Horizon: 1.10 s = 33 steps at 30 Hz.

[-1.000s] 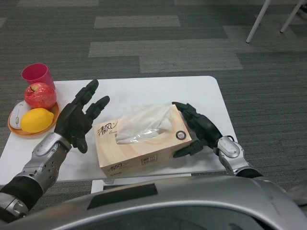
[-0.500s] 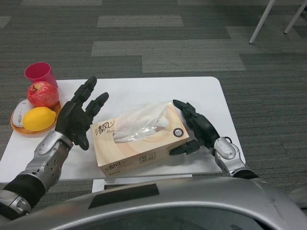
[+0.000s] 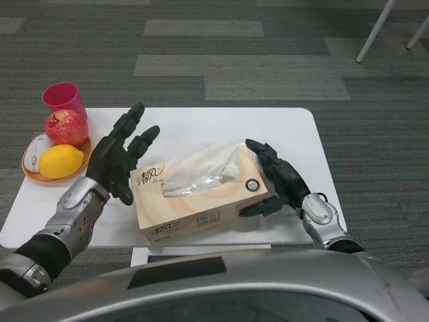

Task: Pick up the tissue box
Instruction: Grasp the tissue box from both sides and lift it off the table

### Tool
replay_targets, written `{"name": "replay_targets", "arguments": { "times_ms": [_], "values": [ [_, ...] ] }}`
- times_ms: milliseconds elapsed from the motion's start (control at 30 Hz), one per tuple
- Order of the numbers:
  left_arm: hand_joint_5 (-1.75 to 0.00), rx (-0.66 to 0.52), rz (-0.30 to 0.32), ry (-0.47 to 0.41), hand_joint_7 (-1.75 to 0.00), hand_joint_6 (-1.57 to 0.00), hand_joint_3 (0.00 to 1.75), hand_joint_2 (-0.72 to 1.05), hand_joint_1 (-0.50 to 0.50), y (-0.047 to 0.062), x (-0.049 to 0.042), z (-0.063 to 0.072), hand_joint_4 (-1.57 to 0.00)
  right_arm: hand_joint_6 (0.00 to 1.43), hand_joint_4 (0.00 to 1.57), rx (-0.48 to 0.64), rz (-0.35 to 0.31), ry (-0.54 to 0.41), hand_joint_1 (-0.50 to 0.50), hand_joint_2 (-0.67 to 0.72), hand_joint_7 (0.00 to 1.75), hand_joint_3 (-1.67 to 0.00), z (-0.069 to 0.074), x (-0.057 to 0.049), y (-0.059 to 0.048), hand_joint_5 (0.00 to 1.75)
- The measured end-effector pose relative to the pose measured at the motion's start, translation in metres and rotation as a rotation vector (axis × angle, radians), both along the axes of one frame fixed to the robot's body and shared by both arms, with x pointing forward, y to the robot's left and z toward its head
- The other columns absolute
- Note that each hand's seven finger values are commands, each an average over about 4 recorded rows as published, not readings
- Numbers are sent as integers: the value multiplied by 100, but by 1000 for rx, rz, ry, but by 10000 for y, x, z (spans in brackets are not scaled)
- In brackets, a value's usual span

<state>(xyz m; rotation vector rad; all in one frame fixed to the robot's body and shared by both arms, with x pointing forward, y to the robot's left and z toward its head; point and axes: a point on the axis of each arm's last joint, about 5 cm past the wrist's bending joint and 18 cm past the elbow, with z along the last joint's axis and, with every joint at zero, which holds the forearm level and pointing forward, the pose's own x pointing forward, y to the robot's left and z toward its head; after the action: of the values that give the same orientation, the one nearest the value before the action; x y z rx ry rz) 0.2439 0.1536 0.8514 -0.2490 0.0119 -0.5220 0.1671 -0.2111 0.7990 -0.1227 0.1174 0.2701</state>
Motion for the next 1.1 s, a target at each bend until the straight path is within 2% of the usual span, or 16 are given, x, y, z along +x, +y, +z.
{"name": "replay_targets", "arguments": {
  "times_ms": [133,367,533,633,767,967,1100],
  "values": [
    [-41,8,-3,2,-14,0,0,-55,50,3,-3,-6,0,0,0,0,1,0,-42,-22,21,-32,1,1,1,0],
    [-41,23,15,2,-14,0,0,-55,50,-39,29,-18,0,0,0,-3,6,-1,-42,-22,21,-32,3,9,4,0],
    [-41,46,40,-24,-14,0,0,-55,50,-61,80,4,0,0,0,-5,14,-2,-43,-22,21,-32,7,27,16,0],
    [-41,68,55,-57,-14,0,0,-55,50,-50,130,49,0,0,0,-5,17,-3,-42,-21,21,-32,9,34,19,7],
    [-41,80,80,-79,-14,0,0,-55,50,-16,161,78,0,0,0,-6,19,-3,-44,-18,21,-32,11,41,22,0],
    [-41,83,126,-95,-7,0,0,-55,50,0,229,123,0,0,0,-12,25,-3,-42,-18,21,-32,17,65,27,0],
    [-31,79,153,-122,-9,0,0,-55,50,-21,289,176,0,0,0,-13,27,-5,-42,-18,21,-32,21,76,34,0]
  ]
}}
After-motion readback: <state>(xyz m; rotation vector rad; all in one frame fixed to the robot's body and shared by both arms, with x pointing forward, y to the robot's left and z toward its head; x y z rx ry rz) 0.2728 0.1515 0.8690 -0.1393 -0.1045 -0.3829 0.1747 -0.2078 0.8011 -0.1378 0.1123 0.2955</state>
